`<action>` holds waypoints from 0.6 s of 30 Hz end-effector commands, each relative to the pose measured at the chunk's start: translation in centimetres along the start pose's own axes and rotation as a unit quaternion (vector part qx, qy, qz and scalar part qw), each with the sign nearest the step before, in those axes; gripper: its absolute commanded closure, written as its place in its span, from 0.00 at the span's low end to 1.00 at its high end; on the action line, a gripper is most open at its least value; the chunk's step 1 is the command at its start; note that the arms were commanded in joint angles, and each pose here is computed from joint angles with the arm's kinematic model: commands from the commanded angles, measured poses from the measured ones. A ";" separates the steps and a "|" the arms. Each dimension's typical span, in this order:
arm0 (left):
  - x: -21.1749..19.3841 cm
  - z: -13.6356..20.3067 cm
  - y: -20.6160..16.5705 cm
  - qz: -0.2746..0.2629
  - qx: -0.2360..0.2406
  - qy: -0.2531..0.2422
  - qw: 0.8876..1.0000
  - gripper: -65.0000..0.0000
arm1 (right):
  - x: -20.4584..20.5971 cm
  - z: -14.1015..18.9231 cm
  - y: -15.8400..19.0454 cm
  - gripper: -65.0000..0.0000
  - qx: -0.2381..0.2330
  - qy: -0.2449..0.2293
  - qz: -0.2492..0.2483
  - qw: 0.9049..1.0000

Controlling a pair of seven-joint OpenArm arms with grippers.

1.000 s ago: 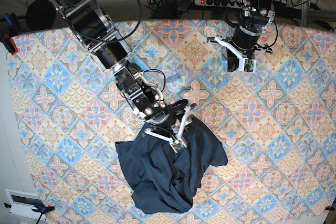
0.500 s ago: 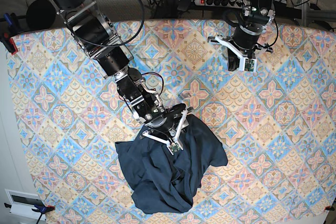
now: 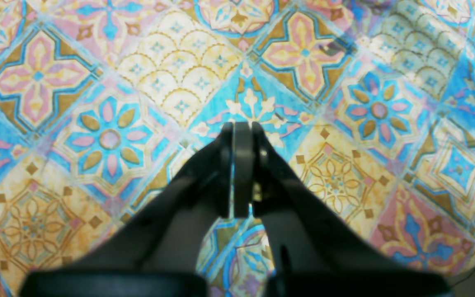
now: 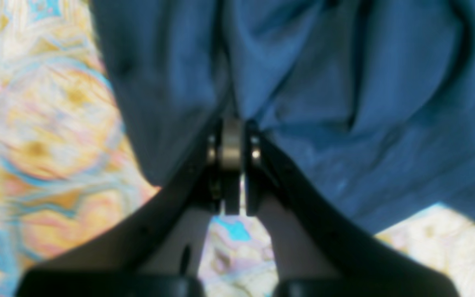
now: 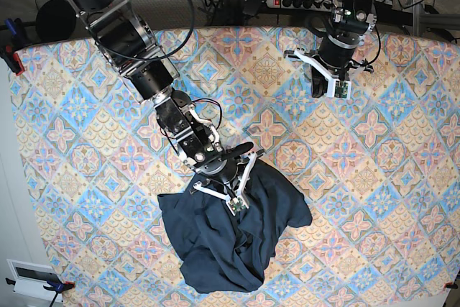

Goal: Layout the t-shirt on the table in an organized manner, then fold the t-shirt properly
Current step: 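Drag the grasped t-shirt with the right gripper away from the left arm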

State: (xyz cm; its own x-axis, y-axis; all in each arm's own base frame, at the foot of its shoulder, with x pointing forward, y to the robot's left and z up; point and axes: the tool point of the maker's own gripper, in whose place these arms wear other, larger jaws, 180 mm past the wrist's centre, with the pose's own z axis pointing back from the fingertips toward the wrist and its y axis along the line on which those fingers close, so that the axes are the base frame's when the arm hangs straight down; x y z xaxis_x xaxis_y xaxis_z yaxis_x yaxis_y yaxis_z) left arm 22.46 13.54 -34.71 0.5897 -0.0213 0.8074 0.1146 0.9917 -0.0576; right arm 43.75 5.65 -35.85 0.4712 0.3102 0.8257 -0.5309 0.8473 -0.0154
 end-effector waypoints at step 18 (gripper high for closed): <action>1.1 0.1 0.1 -0.002 0.000 -0.022 1.000 1.00 | -1.3 20.7 -13.7 0.98 -0.184 -0.141 -0.062 0.971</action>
State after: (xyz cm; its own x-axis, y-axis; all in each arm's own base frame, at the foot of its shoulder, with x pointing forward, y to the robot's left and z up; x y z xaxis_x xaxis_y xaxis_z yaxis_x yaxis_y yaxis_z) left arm 22.66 13.61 -34.64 0.5857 -0.0214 0.8103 0.1135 0.9920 -0.0558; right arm 34.98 -15.32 -27.36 0.3542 0.1056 0.9292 -0.1669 0.9848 -0.0483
